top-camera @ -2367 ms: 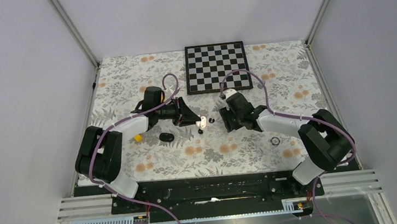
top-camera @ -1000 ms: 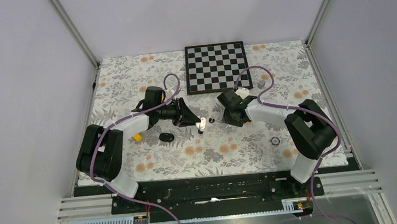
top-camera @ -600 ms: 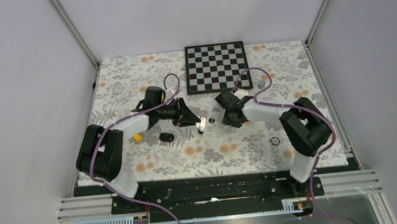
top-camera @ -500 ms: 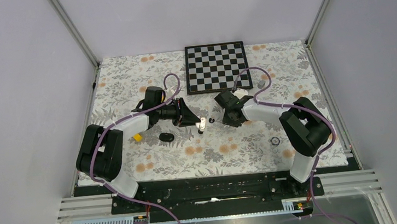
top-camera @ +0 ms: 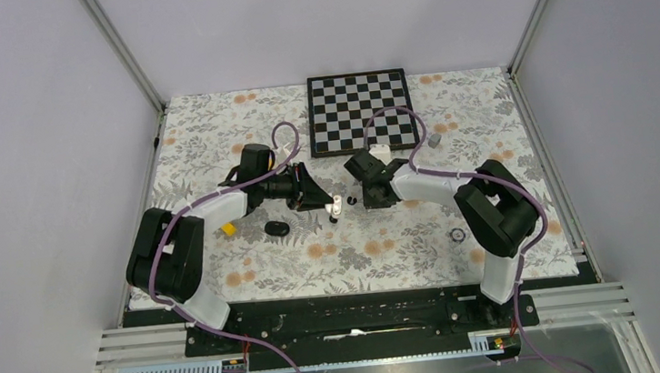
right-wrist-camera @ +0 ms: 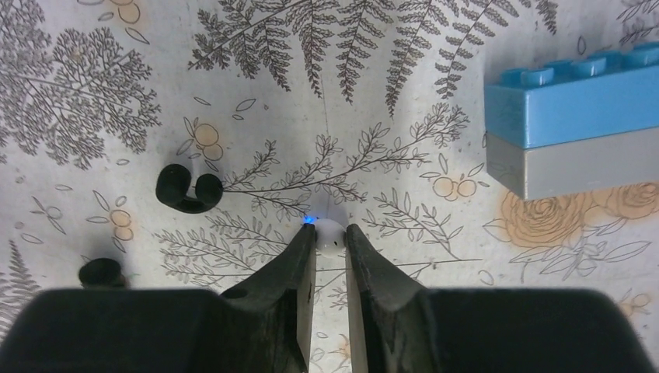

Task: Insert the wireless bluetooth earbuds into the charging case
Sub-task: Pick up the earbud from the center of the board.

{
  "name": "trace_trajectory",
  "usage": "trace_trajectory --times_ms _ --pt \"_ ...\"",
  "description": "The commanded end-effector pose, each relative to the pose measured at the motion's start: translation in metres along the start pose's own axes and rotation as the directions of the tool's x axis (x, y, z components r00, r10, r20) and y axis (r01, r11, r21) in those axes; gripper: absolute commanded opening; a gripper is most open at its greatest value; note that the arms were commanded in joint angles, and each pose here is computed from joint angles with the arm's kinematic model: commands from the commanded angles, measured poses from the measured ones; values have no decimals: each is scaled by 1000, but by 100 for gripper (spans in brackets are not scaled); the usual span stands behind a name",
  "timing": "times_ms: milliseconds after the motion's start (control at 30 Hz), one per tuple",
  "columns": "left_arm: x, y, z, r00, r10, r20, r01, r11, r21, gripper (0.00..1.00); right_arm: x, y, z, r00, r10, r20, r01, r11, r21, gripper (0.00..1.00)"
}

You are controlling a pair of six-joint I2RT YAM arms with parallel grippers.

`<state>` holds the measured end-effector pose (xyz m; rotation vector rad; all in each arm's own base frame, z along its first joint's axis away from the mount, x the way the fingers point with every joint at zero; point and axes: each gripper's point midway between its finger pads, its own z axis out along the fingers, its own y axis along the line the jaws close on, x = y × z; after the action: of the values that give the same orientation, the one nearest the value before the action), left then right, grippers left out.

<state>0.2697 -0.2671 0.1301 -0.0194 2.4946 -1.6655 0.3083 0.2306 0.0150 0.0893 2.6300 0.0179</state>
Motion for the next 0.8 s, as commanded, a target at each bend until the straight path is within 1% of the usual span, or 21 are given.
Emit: trace_trajectory --times_ms 0,67,133,167,233,300,367,467,567,600,667,767 --pt "-3 -14 -5 998 62 28 -63 998 24 0 -9 -8 -13 981 -183 71 185 982 -23 14" --pt "-3 -12 -5 998 58 25 -59 998 22 0 -10 -2 -17 959 -265 100 274 958 -84 19" --pt "-3 -12 -5 998 59 26 -60 998 22 0 -5 7 -21 920 -372 122 388 906 -170 26" --pt "-3 -13 -5 998 60 28 -61 998 22 0 -1 8 -20 902 -413 126 430 883 -189 29" --pt "-3 -14 -6 998 62 30 -63 998 23 0 3 6 -18 878 -463 126 479 856 -195 36" --pt "-3 -15 -6 997 67 34 -67 997 23 0 5 3 -16 869 -480 118 494 849 -187 43" --pt "-2 -14 -7 997 66 38 -66 998 18 0 5 2 -16 882 -459 107 471 863 -181 50" --pt "0 -14 -8 997 63 39 -64 998 16 0 0 -2 -21 917 -387 98 398 906 -146 50" --pt "2 -13 -9 997 65 40 -65 998 14 0 -5 -3 -33 957 -266 116 281 949 -142 49" --pt "2 -13 -9 997 64 40 -64 998 13 0 -5 -3 -37 968 -221 117 237 960 -151 49" --pt "2 -13 -9 997 63 40 -64 998 13 0 -4 -1 -43 985 -136 109 152 974 -166 54" --pt "1 -14 -9 997 67 42 -68 998 15 0 0 -5 -47 996 -8 84 21 988 -150 54"
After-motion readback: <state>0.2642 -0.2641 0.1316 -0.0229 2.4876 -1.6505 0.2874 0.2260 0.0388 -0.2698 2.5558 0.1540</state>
